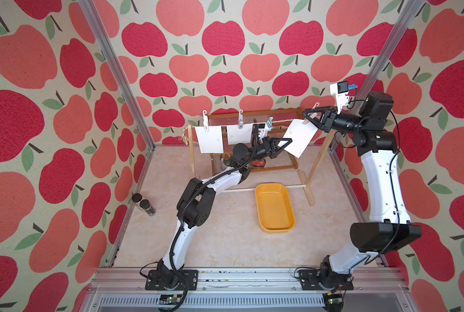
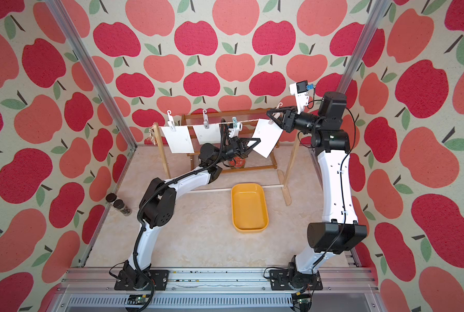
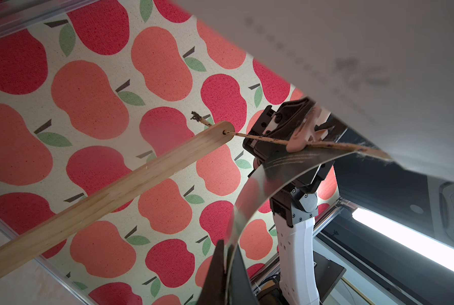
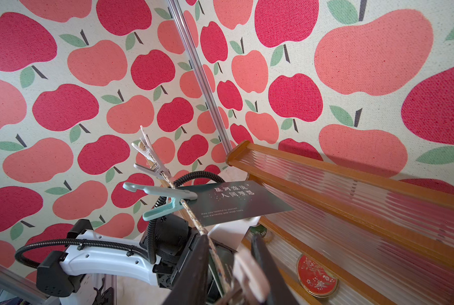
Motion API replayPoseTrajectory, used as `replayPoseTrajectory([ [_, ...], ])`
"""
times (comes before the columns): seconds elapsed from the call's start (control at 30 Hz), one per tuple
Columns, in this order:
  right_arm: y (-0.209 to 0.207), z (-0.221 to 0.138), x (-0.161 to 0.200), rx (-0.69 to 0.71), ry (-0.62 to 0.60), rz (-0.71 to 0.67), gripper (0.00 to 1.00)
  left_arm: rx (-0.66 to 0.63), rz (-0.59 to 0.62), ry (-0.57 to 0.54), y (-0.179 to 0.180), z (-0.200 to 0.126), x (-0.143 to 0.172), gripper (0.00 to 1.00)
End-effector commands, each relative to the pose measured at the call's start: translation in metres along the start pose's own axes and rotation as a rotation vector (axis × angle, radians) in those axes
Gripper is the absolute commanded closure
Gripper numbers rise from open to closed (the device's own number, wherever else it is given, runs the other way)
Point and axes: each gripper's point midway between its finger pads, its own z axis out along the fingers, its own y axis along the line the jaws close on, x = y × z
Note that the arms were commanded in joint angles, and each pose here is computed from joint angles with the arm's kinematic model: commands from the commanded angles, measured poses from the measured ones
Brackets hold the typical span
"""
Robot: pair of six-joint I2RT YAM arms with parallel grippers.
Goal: Remove the postcards from the strings
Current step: Remove the clamp from the clothesline.
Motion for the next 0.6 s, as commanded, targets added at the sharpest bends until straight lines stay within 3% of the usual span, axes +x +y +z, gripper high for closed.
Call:
replayPoseTrajectory([
  [0.0, 0.023, 0.000, -0.012, -0.034, -0.015, -0.030, 0.75, 0.009, 0.007, 0.025, -0.005, 0.004, 0.001, 1.00],
  [0.1, 0.024, 0.002, -0.011, -0.038, -0.012, -0.031, 0.75, 0.007, 0.003, 0.028, -0.005, 0.005, 0.003, 1.00],
  [0.2, 0.023, 0.001, -0.013, -0.030, -0.015, -0.033, 0.88, -0.002, 0.000, 0.028, -0.002, 0.004, 0.003, 1.00],
  [0.57, 0.025, -0.007, -0.021, 0.006, -0.034, -0.046, 0.84, -0.040, -0.001, 0.026, 0.009, -0.003, 0.012, 1.00],
])
